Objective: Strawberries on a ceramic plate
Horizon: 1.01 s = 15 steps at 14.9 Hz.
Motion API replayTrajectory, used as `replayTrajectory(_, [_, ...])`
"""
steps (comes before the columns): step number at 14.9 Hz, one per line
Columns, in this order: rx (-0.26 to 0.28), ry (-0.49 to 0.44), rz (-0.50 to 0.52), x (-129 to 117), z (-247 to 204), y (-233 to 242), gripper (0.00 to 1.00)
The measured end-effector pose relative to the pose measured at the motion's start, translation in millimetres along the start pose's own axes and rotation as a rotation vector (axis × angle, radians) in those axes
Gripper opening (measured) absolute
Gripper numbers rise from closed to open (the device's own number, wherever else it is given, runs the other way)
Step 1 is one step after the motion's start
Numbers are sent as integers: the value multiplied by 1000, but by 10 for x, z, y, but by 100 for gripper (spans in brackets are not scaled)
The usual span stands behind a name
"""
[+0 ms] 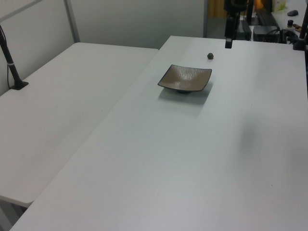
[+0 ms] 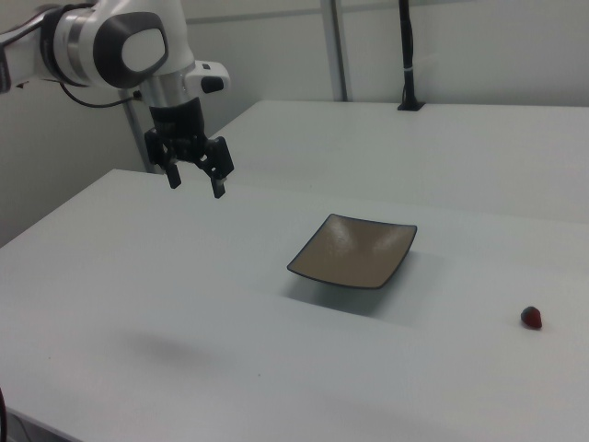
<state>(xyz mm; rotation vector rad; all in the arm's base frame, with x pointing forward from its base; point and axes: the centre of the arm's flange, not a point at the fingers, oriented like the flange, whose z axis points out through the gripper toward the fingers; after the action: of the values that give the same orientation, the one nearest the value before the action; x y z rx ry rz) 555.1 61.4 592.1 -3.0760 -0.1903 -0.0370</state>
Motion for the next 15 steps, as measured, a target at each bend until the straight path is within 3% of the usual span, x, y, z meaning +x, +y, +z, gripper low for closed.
replayTrajectory(12, [-2, 19, 35, 9, -81, 203, 100])
replayTrajectory(15, [-4, 23, -64, -1, -102, 372, 100])
